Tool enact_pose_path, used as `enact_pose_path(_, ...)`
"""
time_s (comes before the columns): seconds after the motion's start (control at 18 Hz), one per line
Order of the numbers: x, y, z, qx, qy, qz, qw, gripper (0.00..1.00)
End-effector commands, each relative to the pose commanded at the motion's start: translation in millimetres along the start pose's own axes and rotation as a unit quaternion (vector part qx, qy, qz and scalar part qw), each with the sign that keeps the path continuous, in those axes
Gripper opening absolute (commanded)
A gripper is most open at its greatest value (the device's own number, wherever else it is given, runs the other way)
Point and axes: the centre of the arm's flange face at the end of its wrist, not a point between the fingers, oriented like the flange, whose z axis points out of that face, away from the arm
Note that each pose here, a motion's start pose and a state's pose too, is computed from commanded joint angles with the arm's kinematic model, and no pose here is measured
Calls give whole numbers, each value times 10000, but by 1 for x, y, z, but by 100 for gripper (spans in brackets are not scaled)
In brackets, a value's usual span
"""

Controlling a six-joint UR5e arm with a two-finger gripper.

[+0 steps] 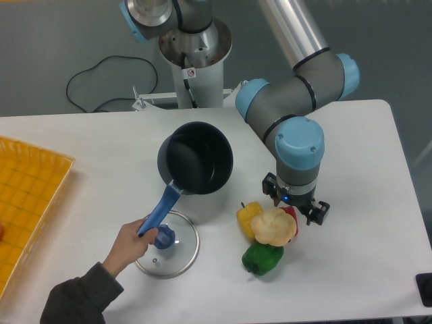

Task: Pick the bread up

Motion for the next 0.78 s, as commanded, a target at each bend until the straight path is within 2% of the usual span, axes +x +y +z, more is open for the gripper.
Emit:
enact_pose_path(0.28,-22,-13,24,42,-108,-40,9999,89)
enact_pose_path(0.78,-10,-11,46,-77,79,-129,9999,86)
